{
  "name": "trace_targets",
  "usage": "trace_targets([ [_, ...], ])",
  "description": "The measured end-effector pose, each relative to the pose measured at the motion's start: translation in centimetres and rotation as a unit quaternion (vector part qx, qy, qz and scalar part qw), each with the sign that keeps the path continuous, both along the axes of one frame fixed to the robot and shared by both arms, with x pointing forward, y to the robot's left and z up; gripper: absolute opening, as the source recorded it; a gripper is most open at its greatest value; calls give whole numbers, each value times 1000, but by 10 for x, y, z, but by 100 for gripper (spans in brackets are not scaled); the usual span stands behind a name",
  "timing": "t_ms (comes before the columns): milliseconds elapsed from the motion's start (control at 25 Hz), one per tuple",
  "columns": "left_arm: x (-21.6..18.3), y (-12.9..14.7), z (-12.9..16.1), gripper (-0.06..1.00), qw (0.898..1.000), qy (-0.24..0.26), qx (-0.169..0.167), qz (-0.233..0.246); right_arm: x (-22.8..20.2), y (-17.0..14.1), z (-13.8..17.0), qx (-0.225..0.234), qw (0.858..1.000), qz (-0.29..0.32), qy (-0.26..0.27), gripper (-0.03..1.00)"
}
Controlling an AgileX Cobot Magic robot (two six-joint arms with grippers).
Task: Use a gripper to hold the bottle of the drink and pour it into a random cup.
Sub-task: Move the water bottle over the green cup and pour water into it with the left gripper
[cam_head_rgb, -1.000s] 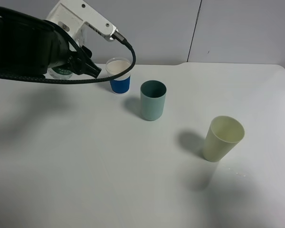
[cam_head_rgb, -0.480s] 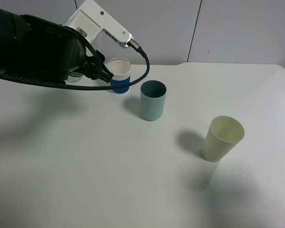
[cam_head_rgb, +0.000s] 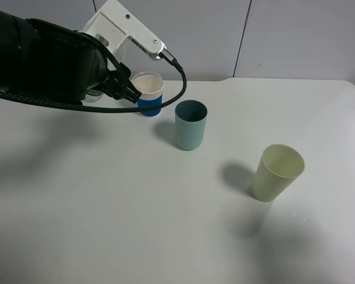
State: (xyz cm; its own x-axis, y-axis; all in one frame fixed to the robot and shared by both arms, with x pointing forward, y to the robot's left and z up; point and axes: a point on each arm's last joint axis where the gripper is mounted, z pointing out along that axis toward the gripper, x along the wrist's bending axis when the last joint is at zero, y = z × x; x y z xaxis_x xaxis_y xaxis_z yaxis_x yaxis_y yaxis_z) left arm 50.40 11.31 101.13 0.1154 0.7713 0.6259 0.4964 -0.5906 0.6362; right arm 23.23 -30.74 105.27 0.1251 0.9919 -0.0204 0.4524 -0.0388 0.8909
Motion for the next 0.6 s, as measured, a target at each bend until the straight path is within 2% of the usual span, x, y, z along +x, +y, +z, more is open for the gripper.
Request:
trace_targets([
  [400,2,2,6,54,1000,-12,10,19,0,0,0,0,1000,0,0,63],
  [600,-3,-3,7,54,1000,-13,13,10,0,0,0,0,1000,0,0,63],
])
